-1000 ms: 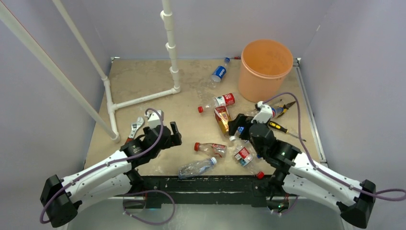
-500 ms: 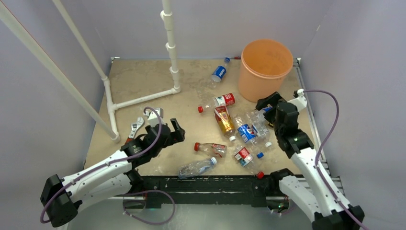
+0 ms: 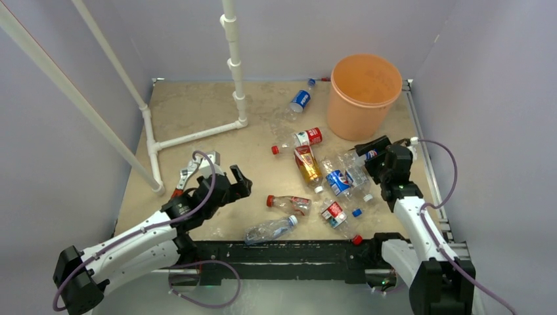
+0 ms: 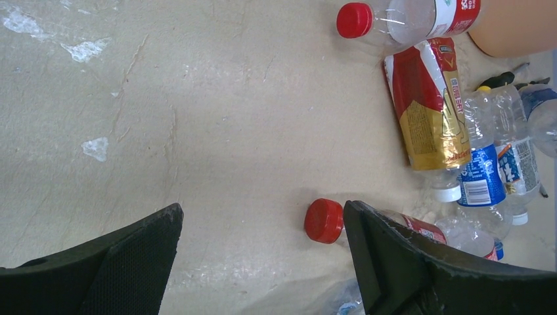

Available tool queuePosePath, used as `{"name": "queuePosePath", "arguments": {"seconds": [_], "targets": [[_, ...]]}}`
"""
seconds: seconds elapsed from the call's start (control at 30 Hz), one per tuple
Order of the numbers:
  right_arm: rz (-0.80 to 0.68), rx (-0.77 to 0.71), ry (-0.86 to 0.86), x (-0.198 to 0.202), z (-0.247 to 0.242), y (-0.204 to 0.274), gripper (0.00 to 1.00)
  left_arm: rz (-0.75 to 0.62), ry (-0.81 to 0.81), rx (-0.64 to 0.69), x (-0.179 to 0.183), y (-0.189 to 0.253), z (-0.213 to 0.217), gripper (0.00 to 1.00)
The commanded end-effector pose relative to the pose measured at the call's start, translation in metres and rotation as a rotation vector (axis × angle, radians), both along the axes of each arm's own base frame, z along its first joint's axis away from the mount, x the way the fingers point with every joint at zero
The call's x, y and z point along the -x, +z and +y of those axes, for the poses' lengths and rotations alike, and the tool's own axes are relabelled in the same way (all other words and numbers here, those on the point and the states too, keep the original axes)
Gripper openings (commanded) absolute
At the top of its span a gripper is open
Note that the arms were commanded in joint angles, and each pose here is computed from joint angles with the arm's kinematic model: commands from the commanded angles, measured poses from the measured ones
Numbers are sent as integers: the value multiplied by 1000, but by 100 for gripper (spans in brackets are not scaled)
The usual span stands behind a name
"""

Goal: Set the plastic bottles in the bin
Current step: Pick up the plastic bottle at the center of the board.

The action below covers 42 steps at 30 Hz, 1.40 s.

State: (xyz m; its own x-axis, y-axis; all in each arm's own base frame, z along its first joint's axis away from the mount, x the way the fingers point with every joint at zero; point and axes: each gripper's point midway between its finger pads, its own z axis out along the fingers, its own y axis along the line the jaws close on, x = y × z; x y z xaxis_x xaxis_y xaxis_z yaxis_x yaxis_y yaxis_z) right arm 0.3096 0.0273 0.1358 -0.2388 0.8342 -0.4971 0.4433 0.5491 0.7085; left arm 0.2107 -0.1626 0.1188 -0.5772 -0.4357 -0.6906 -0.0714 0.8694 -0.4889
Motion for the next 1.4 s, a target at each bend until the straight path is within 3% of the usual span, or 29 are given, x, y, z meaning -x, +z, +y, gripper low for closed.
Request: {"name": "queuePosePath", "arguments": {"seconds": [0.0,0.33,0.67,1.03,1.27,1.37], "targets": [[-44,-52,8,-11,6,1,99,2,8,16,-1,0,-2,92],[10,-62,-37,-16,-10,-39,95,17,-4,13,-1,-3,-6,92],[-24,-99,13,-21,0,-46,70,51,-6,16,6,-8,-4,90],[-210,40,90,-3,0,29,53,36,18,3,8,-1,6,89],[-389,142,391,40,55,67,41,-15,-4,10,-1,16,-1,89],[-570,182,512,62,83,112,41,-49,-18,23,-9,31,-10,89]]}}
